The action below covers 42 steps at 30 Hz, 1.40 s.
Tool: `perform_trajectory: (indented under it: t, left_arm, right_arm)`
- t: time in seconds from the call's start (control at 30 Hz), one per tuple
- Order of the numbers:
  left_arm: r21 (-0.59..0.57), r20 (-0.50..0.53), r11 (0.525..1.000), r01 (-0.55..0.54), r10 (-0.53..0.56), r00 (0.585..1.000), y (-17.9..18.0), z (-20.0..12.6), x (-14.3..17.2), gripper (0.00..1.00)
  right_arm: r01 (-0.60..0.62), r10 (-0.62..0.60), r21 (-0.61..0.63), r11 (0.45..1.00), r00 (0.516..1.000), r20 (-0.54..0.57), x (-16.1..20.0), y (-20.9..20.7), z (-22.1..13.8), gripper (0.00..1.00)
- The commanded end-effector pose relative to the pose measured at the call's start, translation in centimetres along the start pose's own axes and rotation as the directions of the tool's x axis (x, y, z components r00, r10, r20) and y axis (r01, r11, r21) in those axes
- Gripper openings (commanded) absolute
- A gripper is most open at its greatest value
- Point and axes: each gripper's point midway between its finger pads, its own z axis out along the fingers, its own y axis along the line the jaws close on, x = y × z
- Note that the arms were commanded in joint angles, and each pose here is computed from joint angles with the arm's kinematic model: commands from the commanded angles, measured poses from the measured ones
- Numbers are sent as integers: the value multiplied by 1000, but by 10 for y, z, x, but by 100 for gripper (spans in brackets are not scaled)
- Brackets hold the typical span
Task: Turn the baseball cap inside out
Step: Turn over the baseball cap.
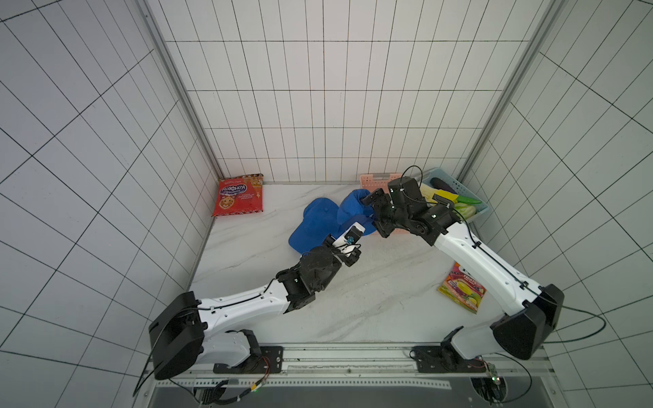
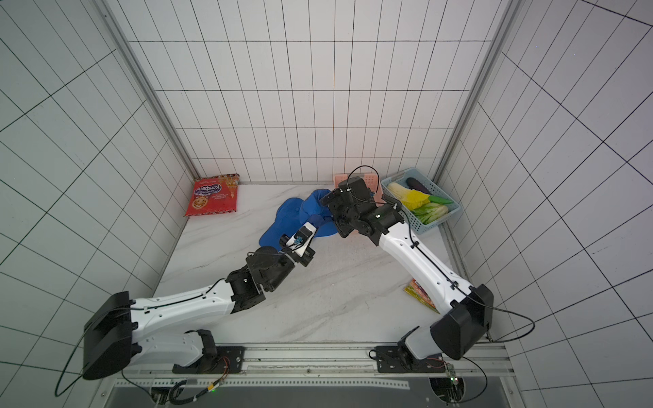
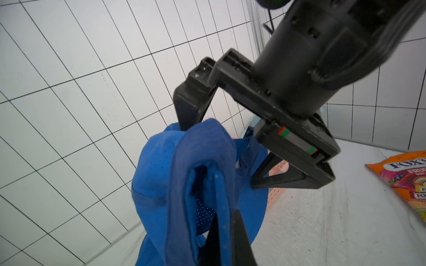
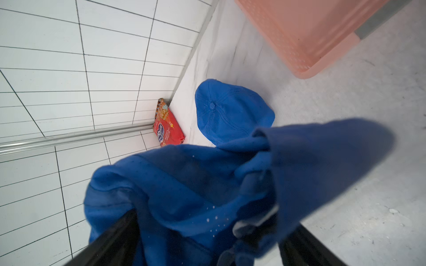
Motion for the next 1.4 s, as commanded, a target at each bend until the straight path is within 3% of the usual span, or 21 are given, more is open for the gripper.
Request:
perform_trajectory:
  t: [0.0, 0.07, 0.23, 0.3, 0.37, 0.4, 0.47, 0.53, 0.6, 0.67, 0.77, 0.8, 0.93, 1.0, 1.17, 1.37]
  left_arm:
    - [113, 88, 992, -54, 44, 995, -28, -5, -17, 0]
    - [112, 95, 993, -49, 38, 995, -28, -6, -18, 0]
    - [113, 76, 993, 25, -34, 997, -23, -13, -20, 0]
    - [114, 58, 991, 73, -80, 995, -19, -18, -18, 23]
    - [135, 39, 984, 119, -125, 991, -18, -26, -18, 62]
    - [151, 27, 976, 156, -162, 986, -19, -30, -18, 76]
    - [179, -18, 951, 253, -254, 967, -17, -43, -17, 91]
    - [178, -41, 911, 371, -370, 928, -7, -61, -20, 98]
    - [166, -42, 831, 530, -531, 846, 16, -77, -25, 99]
    - [139, -79, 685, 715, -712, 698, 44, -82, -15, 99]
    - [111, -151, 492, 863, -850, 504, 75, -86, 2, 99]
    - [103, -158, 437, 893, -880, 449, 89, -85, 8, 99]
    - [172, -235, 290, 941, -916, 326, 105, -72, 5, 98]
    - [243, -291, 255, 936, -901, 321, 101, -62, -5, 96]
    - [442, -429, 220, 869, -800, 420, 75, -51, -40, 84]
    - [545, -465, 211, 812, -729, 502, 47, -43, -63, 71]
  right_arm:
    - [80, -88, -92, 993, 993, -79, 17, 24, 4, 80]
    - [124, -133, -119, 985, 989, -64, 16, 26, 2, 67]
    - [237, -237, -181, 954, 971, 24, 6, 31, -11, 1]
    - [284, -279, -183, 941, 959, 52, 1, 28, -16, 0]
    - [315, -306, -191, 930, 949, 76, -4, 26, -20, 0]
    - [331, -320, -197, 923, 943, 88, -7, 23, -21, 0]
    - [370, -348, -240, 897, 928, 132, -19, 23, -29, 0]
    - [418, -384, -310, 854, 908, 168, -29, 21, -34, 0]
    - [467, -420, -423, 776, 884, 205, -39, 22, -42, 0]
    - [519, -456, -537, 666, 852, 257, -51, 31, -59, 0]
    - [547, -534, -606, 578, 814, 226, -57, 25, -67, 0]
    - [560, -578, -641, 525, 787, 215, -54, 26, -76, 0]
    - [596, -701, -723, 350, 678, 220, -34, 33, -104, 0]
    - [599, -743, -744, 296, 634, 215, -22, 34, -117, 0]
    - [578, -789, -787, 218, 579, 207, -3, 40, -143, 0]
    - [539, -826, -827, 163, 532, 183, 23, 48, -159, 0]
